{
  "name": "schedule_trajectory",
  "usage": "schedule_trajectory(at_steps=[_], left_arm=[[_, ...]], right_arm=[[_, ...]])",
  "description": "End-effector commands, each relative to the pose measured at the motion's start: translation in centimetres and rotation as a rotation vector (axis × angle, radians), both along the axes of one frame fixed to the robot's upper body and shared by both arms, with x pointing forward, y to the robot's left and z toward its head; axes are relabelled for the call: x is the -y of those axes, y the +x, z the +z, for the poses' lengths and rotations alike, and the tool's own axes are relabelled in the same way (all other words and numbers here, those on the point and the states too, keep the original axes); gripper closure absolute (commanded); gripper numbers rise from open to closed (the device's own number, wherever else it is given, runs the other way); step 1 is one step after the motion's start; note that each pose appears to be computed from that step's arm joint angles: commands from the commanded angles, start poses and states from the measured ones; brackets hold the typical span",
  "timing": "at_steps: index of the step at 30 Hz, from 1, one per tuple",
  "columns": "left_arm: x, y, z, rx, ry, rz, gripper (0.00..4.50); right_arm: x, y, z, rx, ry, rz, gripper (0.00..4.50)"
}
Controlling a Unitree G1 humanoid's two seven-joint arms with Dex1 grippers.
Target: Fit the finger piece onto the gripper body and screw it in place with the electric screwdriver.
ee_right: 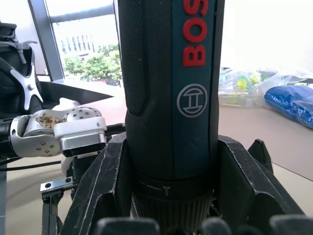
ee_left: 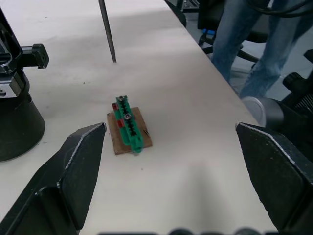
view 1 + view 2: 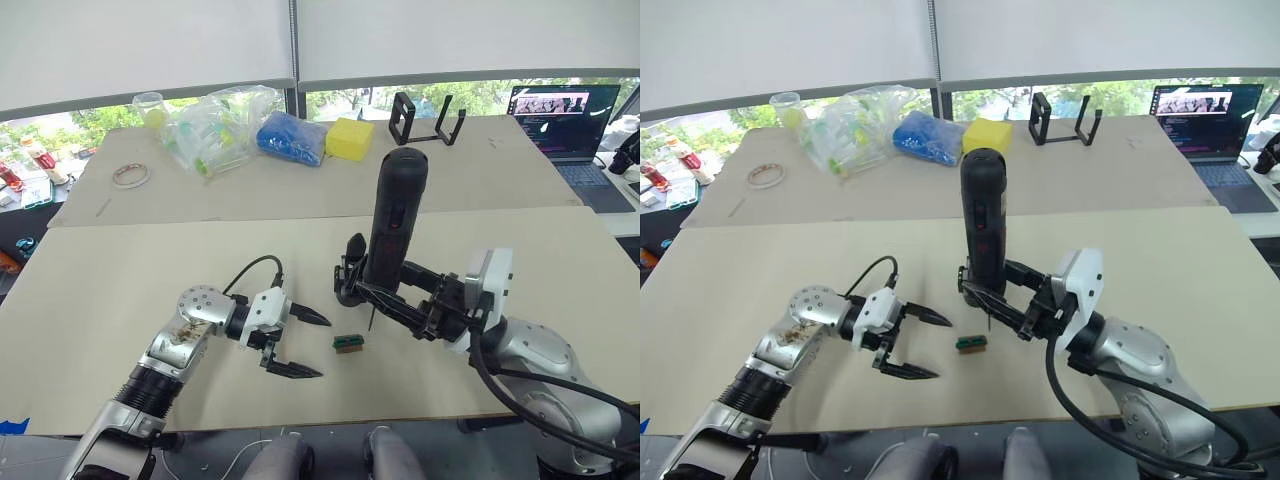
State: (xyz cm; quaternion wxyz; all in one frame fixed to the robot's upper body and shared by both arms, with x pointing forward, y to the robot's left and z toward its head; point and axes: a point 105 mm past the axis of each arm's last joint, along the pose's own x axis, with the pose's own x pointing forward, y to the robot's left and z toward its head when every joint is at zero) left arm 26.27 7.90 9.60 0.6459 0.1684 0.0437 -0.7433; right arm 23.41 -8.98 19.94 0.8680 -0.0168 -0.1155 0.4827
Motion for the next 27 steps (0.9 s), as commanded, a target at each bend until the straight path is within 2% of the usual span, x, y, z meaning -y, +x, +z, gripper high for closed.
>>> schedule_trajectory(at_steps=[1,15,27], left_arm=[[0.5,0.1,0.7,0.029,-0.012,0.0,0.0],[1.6,0.5,1.3,0.037,-0.028,0.025,0.0],[2.6,0.5,2.8,0.058,-0.029,0.033,0.0]], right_arm=[[-0.5,-0.9,1.3,0.097,0.021,0.025,2.59],[-0.4,-0.5,0.2,0.08,0.018,0.021,2.59],[-0.8,-0.4,-0.1,0.086,0.018,0.035,2.59]])
